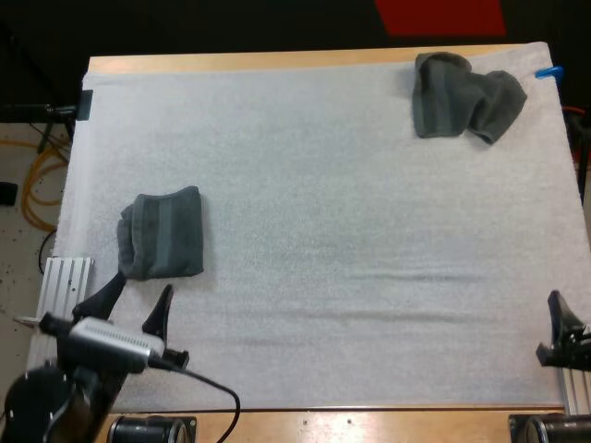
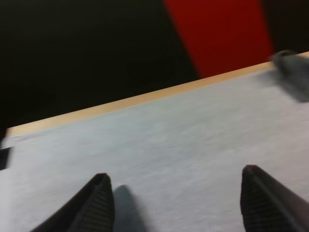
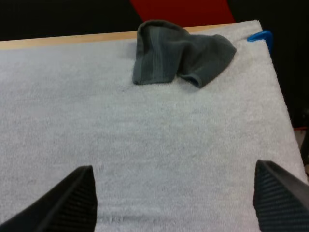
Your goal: Pick towel from pile fold and stack
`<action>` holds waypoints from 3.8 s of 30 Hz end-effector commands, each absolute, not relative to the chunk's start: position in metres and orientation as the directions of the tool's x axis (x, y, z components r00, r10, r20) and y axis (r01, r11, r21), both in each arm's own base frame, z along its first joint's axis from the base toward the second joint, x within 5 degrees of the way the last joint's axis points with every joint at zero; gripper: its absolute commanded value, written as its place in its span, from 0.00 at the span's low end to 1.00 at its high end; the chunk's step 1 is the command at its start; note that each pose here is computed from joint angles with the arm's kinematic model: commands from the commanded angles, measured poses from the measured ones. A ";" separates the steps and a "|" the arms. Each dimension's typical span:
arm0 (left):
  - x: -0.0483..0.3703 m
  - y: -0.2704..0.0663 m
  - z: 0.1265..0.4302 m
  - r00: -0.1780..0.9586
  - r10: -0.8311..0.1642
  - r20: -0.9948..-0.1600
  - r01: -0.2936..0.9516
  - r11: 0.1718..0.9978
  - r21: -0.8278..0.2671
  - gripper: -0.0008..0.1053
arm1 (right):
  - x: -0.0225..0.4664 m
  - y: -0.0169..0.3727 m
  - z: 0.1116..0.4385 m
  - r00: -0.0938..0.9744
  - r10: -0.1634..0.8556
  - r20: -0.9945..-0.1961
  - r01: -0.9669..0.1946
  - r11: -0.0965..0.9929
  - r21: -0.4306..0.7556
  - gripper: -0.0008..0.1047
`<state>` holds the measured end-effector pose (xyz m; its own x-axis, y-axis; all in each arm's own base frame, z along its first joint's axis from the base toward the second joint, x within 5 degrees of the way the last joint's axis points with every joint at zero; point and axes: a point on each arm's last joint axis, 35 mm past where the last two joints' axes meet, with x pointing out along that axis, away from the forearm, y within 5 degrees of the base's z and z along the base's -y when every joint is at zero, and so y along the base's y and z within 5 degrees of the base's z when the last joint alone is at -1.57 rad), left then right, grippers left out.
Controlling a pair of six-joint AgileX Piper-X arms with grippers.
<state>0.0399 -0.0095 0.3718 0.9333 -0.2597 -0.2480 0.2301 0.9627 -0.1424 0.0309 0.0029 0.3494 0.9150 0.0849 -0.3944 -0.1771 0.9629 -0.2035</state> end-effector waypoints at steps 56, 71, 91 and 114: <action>0.121 -0.050 0.413 0.721 -0.604 -0.339 0.536 0.796 -0.280 0.54 | 0.467 0.010 0.160 0.577 -0.102 -0.811 0.388 0.907 0.162 0.63; 0.121 -0.050 0.413 0.721 -0.604 -0.339 0.536 0.796 -0.280 0.54 | 0.478 -0.008 0.119 0.578 0.084 -0.812 0.443 0.803 0.398 0.34; 0.121 -0.050 0.413 0.721 -0.604 -0.339 0.536 0.796 -0.280 0.54 | 0.455 0.014 0.271 0.795 0.197 -0.574 -0.119 0.978 0.171 0.01; 0.121 -0.050 0.413 0.722 -0.605 -0.336 0.539 0.796 -0.273 0.54 | 0.314 0.020 0.410 0.765 0.282 -0.579 -0.316 0.948 0.044 0.01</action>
<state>0.1213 -0.0496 0.4086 0.7193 -0.5942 -0.3598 0.5266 0.8042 -0.2755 0.3159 0.0197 0.4095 0.7720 0.2815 -0.5699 -0.3071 0.9502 0.0533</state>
